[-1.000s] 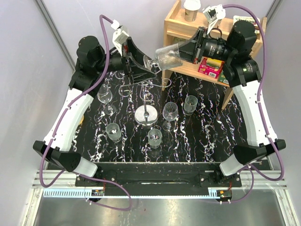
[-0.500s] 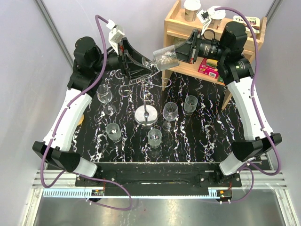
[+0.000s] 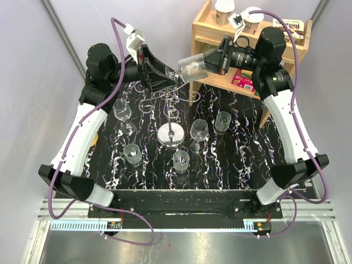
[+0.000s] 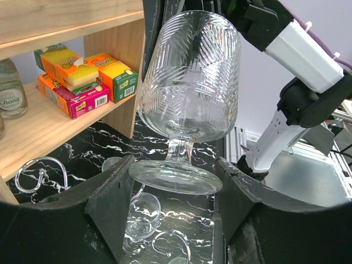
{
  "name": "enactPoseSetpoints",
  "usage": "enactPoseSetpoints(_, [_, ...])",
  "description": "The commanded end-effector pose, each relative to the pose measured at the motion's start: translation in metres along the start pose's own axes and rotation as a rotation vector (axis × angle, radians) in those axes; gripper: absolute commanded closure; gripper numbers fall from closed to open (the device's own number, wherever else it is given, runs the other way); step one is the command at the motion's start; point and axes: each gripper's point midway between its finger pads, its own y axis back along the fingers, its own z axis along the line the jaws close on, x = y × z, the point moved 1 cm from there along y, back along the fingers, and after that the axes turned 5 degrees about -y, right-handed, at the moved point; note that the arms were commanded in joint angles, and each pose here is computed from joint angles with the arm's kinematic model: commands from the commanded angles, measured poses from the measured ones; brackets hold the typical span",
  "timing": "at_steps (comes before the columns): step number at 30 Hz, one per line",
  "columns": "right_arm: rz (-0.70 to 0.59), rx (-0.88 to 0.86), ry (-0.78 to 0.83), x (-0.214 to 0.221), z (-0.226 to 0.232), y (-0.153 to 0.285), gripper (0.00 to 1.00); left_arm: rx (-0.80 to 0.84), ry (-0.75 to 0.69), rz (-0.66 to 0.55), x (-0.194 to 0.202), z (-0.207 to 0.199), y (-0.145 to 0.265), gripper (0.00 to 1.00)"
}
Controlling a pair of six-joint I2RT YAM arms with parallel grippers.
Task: Place the wine glass upside down on the wine glass rack
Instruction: Turn the wine glass upside down at the wine rack.
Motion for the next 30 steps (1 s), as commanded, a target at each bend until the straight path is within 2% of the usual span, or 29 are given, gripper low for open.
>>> enactPoseSetpoints(1, [0.004, -0.023, 0.037, 0.005, 0.002, -0.007, 0.91, 0.027, -0.082, -0.021, -0.011, -0.012, 0.006, 1.00])
enactPoseSetpoints(5, [0.023, -0.001, 0.030, 0.014, -0.011, -0.010, 0.78, 0.003, -0.090, -0.018, -0.011, -0.006, 0.010, 1.00])
enactPoseSetpoints(10, [0.052, 0.008, 0.006, 0.026, -0.026, -0.014, 0.66, -0.035, -0.096, -0.016, -0.008, 0.007, 0.019, 1.00])
enactPoseSetpoints(30, [0.141, 0.040, -0.024, 0.069, -0.064, -0.028, 0.55, -0.152, -0.178, 0.010, -0.007, 0.030, 0.034, 1.00])
